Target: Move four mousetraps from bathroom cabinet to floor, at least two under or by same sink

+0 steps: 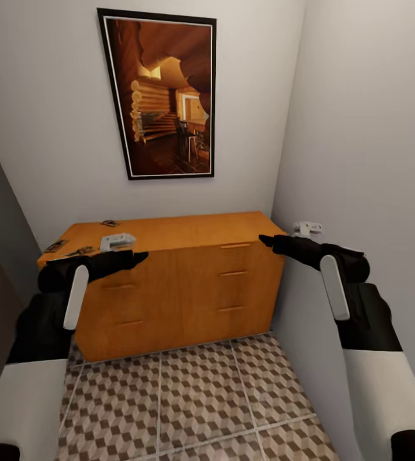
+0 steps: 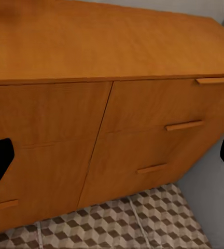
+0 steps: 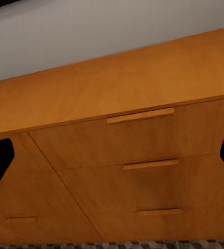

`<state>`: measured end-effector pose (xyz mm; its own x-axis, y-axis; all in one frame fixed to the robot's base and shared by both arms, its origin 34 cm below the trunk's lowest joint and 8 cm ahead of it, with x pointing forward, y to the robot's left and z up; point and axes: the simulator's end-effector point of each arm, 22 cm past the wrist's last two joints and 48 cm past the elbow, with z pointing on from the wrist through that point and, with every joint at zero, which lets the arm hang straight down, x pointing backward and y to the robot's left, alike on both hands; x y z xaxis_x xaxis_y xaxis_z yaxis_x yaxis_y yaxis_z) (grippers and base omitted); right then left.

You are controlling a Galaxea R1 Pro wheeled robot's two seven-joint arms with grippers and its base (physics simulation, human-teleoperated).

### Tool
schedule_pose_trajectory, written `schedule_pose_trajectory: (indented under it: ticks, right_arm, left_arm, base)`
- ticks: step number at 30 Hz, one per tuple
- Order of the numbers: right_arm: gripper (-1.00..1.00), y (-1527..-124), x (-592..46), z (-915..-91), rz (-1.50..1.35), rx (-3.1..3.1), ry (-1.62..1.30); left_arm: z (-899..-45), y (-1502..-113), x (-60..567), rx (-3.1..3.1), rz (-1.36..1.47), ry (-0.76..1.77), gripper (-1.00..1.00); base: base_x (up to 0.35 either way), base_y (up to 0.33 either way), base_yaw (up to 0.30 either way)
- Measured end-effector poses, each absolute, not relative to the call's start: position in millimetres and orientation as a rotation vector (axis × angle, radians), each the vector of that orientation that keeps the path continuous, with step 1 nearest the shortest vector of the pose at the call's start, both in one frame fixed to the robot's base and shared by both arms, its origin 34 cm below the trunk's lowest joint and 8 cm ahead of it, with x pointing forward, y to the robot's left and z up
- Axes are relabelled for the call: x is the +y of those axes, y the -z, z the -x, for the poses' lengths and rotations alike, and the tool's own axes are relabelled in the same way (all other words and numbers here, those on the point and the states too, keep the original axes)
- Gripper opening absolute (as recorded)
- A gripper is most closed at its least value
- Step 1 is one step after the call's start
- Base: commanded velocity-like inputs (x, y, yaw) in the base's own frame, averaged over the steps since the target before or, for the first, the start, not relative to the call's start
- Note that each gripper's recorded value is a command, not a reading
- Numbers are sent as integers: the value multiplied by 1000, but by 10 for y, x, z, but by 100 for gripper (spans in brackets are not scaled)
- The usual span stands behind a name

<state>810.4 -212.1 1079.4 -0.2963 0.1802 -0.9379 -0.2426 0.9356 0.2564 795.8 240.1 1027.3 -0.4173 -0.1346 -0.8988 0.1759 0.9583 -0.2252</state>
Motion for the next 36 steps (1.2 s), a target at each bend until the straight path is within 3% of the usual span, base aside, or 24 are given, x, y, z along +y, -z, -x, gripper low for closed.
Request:
schedule_pose_trajectory:
  ticks: [17,36]
  right_arm:
    - [100,-11175,-2012,-8212,76,1791,-412]
    - [100,-11240,-1738,-8226,142,1794,-395]
  left_arm:
    - [-8148,-11100,2217,1858,-65,375,100]
    - [-8168,-11155,2582,1851,-43,296,100]
  base:
    - [297,0,0]
    - [23,0,0]
